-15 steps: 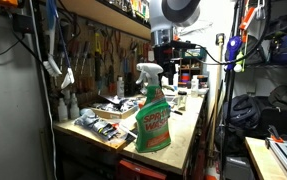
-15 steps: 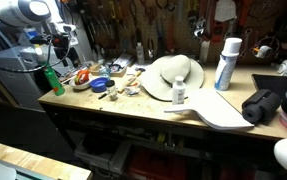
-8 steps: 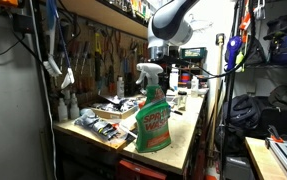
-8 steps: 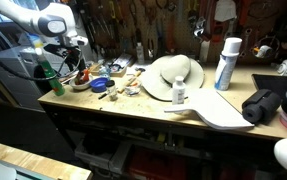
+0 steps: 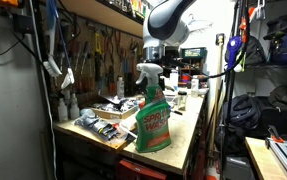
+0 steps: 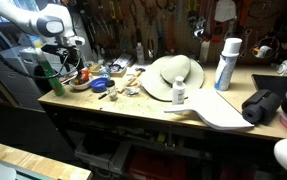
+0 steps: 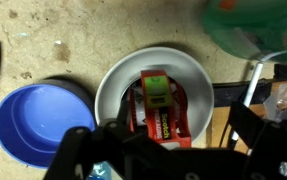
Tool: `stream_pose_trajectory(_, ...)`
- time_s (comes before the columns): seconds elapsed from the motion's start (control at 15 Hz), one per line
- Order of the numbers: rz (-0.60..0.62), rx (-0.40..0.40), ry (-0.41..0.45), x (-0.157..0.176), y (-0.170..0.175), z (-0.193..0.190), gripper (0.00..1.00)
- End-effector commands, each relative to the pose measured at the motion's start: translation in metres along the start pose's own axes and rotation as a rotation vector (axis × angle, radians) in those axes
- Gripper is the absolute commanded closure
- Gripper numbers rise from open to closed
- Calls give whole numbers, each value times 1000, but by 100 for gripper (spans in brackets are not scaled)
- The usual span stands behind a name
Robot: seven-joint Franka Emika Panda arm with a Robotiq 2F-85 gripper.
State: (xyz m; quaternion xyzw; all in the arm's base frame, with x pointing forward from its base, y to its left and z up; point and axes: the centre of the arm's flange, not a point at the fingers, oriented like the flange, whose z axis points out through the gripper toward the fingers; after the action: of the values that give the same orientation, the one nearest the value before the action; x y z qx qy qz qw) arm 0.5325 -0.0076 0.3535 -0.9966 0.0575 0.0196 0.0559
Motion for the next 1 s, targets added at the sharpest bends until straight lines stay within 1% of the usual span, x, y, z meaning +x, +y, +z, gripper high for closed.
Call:
stream_pose_trajectory(0.0,-16,-60,3,4,-6,11,0)
stream_pose_trajectory(0.13,-24,-78,0,7,-5,15,0)
stream_pose_trajectory(0.6,-38,-93,-1,20,-5,29,0)
stream_pose_trajectory(0.67,-39,-94,3,22,-5,30,4)
stream_pose_trajectory(0.73,-41,-96,5,24,-5,31,11)
stream_pose_trajectory(0.87,-39,-102,5,28,-4,35,14)
stream_pose_trajectory(0.93,-38,-105,3,29,-3,36,15)
